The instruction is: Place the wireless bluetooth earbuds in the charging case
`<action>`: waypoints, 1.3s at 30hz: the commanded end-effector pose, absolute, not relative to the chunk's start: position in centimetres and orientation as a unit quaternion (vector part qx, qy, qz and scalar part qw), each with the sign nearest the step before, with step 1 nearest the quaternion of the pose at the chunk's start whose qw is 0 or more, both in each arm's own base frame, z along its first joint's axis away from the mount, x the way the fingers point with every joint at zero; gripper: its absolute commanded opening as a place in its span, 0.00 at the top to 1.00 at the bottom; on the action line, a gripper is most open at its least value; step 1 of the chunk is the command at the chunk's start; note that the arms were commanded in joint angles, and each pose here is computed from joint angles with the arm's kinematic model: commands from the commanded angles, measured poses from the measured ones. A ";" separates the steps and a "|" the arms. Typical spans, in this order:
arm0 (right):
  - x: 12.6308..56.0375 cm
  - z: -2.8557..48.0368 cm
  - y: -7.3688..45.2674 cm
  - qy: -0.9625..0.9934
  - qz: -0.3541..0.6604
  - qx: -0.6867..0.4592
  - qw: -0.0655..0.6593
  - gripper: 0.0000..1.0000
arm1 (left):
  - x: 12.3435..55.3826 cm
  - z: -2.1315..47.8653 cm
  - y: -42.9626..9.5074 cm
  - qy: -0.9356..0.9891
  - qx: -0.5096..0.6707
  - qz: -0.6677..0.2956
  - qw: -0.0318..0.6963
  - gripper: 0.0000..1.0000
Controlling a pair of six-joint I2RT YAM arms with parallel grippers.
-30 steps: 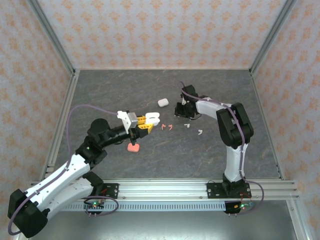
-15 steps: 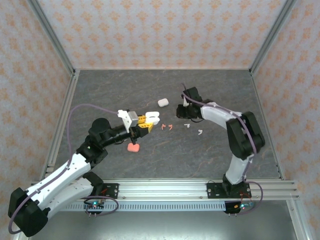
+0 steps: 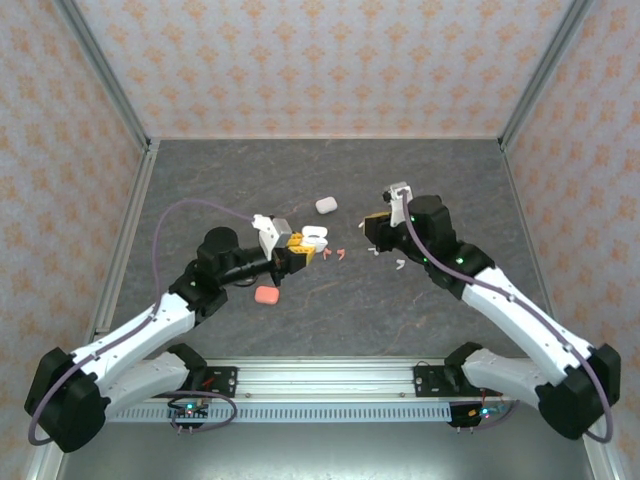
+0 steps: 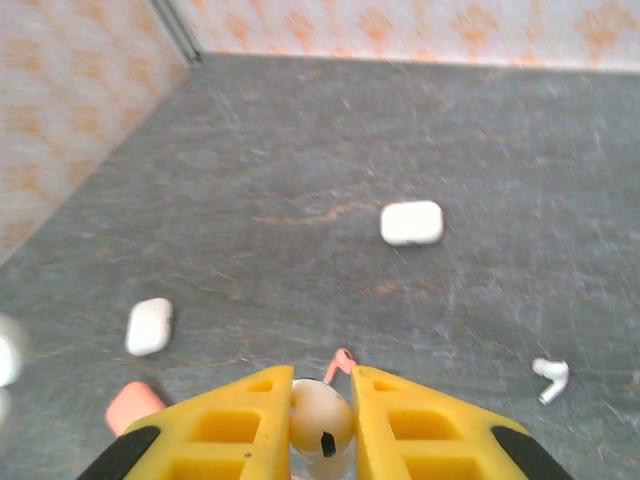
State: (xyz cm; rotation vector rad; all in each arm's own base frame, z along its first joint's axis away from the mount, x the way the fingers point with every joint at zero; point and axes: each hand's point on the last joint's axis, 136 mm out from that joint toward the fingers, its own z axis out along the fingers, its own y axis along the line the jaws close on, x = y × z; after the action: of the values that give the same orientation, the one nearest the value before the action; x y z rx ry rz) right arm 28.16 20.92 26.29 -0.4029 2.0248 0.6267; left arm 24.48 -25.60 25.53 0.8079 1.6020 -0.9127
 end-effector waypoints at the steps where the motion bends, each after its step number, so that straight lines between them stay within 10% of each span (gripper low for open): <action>1: 27.1 28.5 21.5 0.798 0.254 -0.192 0.512 0.81 | 24.3 29.0 -26.8 0.629 0.353 -0.408 0.561 1.00; 39: 22.5 31.3 30.4 0.721 0.316 -0.334 0.518 0.81 | 23.7 28.3 -28.4 0.631 0.381 -0.418 0.531 1.00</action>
State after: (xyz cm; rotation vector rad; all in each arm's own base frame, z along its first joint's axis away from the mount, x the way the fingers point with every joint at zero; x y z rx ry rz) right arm 23.12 29.63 29.51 -0.7858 1.7812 0.6994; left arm 24.29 -28.04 25.77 0.8844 1.5936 -0.9890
